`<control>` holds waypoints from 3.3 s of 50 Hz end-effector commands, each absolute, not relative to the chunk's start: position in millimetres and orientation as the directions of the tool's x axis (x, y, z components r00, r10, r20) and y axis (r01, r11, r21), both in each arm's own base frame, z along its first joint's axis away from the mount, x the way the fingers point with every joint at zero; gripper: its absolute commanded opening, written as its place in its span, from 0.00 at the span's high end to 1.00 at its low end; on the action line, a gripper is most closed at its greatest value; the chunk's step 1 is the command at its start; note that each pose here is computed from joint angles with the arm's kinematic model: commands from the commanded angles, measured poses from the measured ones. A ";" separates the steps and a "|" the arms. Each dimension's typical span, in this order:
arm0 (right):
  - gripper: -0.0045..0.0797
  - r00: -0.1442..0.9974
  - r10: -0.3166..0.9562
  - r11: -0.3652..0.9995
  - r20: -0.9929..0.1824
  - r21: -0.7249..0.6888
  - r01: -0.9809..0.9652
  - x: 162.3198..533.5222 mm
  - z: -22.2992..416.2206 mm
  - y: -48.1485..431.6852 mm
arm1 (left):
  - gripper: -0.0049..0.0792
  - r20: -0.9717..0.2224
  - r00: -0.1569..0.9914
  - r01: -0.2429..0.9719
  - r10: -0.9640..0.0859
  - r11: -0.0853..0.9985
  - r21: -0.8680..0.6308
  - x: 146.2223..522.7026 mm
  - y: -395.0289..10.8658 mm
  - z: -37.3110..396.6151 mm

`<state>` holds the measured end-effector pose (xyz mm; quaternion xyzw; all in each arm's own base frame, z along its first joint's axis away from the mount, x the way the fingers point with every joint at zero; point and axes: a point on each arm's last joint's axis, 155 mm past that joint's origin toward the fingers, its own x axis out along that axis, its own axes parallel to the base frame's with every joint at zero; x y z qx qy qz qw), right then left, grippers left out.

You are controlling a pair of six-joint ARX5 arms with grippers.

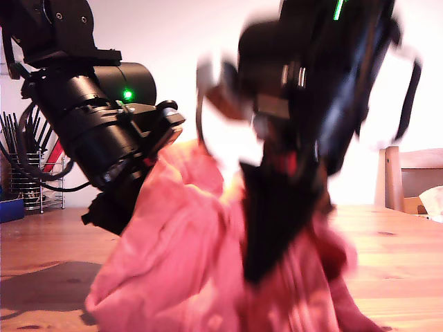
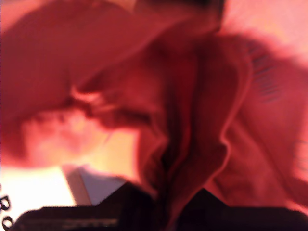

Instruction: Fold the underwear in front of you. After folding it, place it to the right side.

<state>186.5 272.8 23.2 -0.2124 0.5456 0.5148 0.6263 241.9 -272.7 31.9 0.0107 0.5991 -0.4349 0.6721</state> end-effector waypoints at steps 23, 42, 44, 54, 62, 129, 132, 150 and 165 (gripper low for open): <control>0.96 -0.093 0.520 0.465 -0.849 0.373 -0.803 229.0 43.5 269.8 | 0.81 -0.829 -0.091 0.708 -0.552 0.549 -0.444 241.9 -266.4 34.3; 0.96 -0.150 0.496 0.516 -0.855 0.429 -0.741 227.8 18.4 265.7 | 0.81 -0.844 -0.054 0.734 -0.533 0.552 -0.395 256.7 -253.9 37.1; 0.96 -0.151 0.496 0.516 -0.855 0.431 -0.741 228.3 16.1 266.6 | 0.81 -0.848 -0.046 0.735 -0.528 0.556 -0.387 260.8 -251.2 39.9; 0.96 -0.138 0.515 0.510 -0.846 0.432 -0.744 233.4 17.3 270.8 | 0.81 -0.844 -0.010 0.728 -0.536 0.574 -0.374 278.9 -243.0 64.5; 0.96 -0.140 0.527 0.505 -0.839 0.441 -0.742 234.4 17.4 272.6 | 0.81 -0.772 -0.019 0.734 -0.635 0.516 -0.442 277.2 -255.2 98.3; 0.96 -0.138 0.530 0.528 -0.837 0.453 -0.719 242.9 33.7 275.5 | 0.89 -0.755 -0.147 0.679 -0.639 0.490 -0.547 279.0 -290.2 14.3; 0.96 -0.112 0.507 0.546 -0.855 0.419 -0.726 250.2 36.2 273.0 | 0.91 -0.762 -0.141 0.679 -0.632 0.498 -0.539 279.9 -288.9 13.1; 0.80 -0.010 0.374 0.618 -0.928 0.257 -0.743 278.3 54.6 254.7 | 0.92 -0.789 -0.113 0.688 -0.604 0.525 -0.501 285.2 -284.3 6.9; 0.71 0.112 0.214 0.640 -0.970 0.052 -0.767 302.2 53.2 226.9 | 0.94 -0.792 -0.135 0.695 -0.596 0.513 -0.504 276.6 -289.3 6.0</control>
